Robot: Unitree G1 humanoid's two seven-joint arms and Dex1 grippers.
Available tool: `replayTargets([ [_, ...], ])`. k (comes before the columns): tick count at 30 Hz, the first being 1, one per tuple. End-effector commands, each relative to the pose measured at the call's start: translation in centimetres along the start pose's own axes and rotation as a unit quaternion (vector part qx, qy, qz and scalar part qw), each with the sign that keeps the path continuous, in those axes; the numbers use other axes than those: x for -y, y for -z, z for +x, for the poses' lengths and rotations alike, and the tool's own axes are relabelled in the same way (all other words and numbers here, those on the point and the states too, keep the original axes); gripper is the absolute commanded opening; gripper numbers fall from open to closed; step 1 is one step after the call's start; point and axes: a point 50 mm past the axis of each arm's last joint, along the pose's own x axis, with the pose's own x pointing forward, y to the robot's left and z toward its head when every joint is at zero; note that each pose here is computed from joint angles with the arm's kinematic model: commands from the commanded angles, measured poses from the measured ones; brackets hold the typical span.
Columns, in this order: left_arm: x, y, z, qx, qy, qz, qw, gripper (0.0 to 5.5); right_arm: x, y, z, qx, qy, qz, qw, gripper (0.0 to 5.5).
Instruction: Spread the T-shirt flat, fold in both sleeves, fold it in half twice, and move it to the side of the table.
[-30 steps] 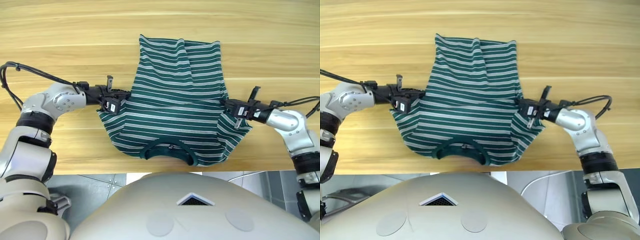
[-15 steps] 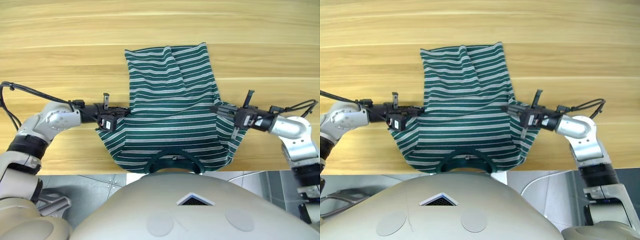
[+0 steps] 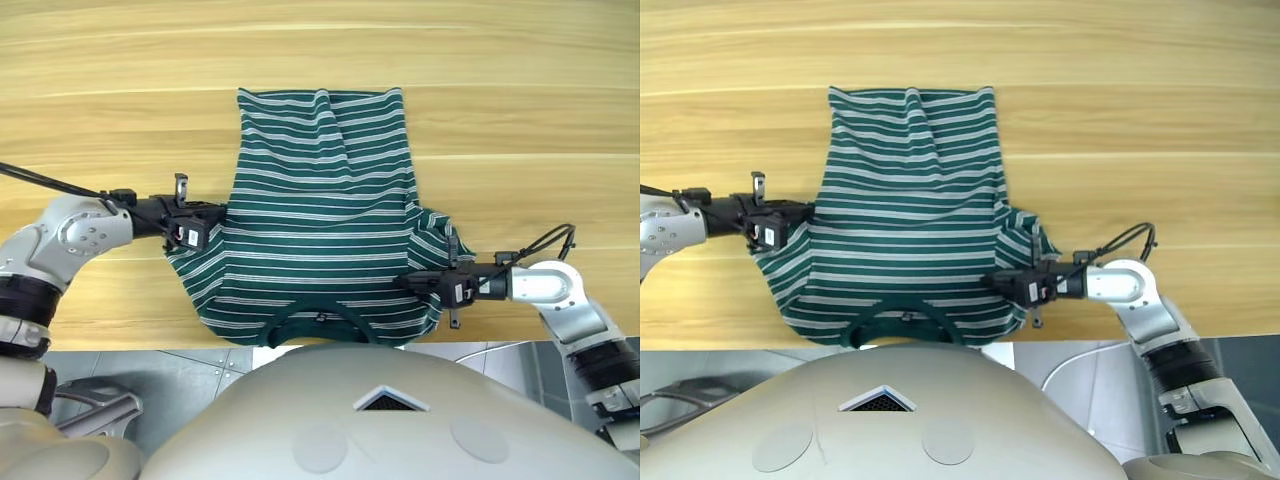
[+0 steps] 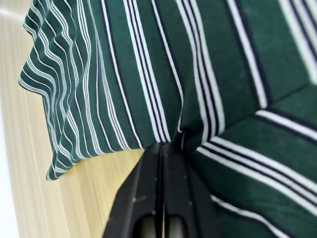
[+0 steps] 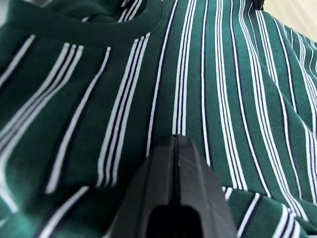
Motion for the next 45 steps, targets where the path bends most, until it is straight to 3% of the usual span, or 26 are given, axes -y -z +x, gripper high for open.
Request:
replayTargets([
  [1,-3.6,-0.2,-1.1,0.003,-0.035,0.034,0.999,0.0,-0.2,0.5,0.4,-0.011,-0.012,0.005,1.0,0.01],
  [13,-7.5,-1.4,-2.6,0.092,-0.065,0.016,0.993,0.0,-0.8,0.7,0.2,-0.015,-0.018,0.01,1.0,0.01],
  [27,-16.0,-0.9,4.4,0.092,-0.112,-0.008,0.989,0.0,-1.5,0.2,0.1,-0.004,-0.02,0.02,1.0,0.01],
  [36,-13.2,-0.3,10.4,-0.024,-0.025,-0.041,0.999,0.0,-1.7,0.0,1.0,0.008,-0.026,0.019,0.999,0.01],
  [45,-9.4,2.0,11.8,-0.165,0.037,-0.011,0.986,0.0,-2.1,-0.1,1.6,0.015,-0.032,0.022,0.999,0.01],
])
